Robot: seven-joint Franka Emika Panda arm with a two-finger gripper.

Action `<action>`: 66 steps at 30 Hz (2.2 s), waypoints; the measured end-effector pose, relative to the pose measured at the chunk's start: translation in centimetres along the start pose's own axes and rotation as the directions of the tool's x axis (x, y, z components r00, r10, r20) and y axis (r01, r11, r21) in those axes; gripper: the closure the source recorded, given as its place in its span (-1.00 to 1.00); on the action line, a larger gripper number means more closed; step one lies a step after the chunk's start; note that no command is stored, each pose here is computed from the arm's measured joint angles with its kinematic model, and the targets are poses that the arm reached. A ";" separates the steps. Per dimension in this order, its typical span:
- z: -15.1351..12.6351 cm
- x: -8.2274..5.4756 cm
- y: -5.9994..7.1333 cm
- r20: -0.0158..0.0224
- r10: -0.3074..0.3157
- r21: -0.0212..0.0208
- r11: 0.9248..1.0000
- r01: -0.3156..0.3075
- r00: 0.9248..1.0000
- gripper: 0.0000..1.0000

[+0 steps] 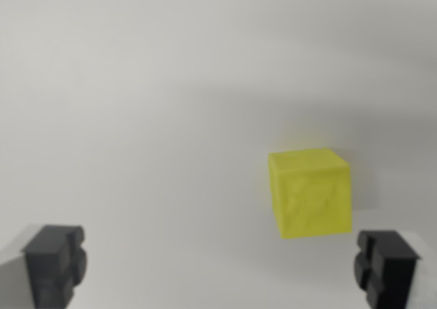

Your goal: Pick yellow cube

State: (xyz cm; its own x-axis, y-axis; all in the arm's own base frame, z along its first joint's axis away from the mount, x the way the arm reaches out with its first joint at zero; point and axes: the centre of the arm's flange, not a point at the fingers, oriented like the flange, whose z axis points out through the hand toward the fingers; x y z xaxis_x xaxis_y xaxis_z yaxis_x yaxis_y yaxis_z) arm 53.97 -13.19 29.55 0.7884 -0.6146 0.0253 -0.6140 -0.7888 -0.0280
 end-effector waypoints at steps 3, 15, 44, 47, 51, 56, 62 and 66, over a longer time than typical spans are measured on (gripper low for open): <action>0.8 0.1 0.5 0.002 -0.008 -0.002 1.000 0.008 1.000 -1.00; 3.7 0.4 2.3 0.008 -0.042 -0.007 0.999 0.042 0.999 -1.00; 10.9 1.2 6.9 0.024 -0.124 -0.020 0.992 0.125 0.992 -1.00; 11.6 1.2 7.3 0.026 -0.132 -0.021 0.991 0.133 0.991 -1.00; 12.6 1.3 8.0 0.029 -0.144 -0.023 0.989 0.144 0.989 -1.00; 13.5 1.4 8.3 0.029 -0.148 -0.023 0.989 0.149 0.989 -1.00; 14.9 0.7 7.6 0.029 -0.151 -0.023 0.988 0.151 0.988 -1.00; 16.0 0.5 7.3 0.030 -0.151 -0.024 0.988 0.152 0.988 -1.00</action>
State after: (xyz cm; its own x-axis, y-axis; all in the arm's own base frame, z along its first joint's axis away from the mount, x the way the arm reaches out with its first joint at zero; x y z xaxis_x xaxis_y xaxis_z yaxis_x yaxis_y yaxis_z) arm 50.43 -19.16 13.41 0.8729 -0.4879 -0.0004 -0.4879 -0.8729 -0.0003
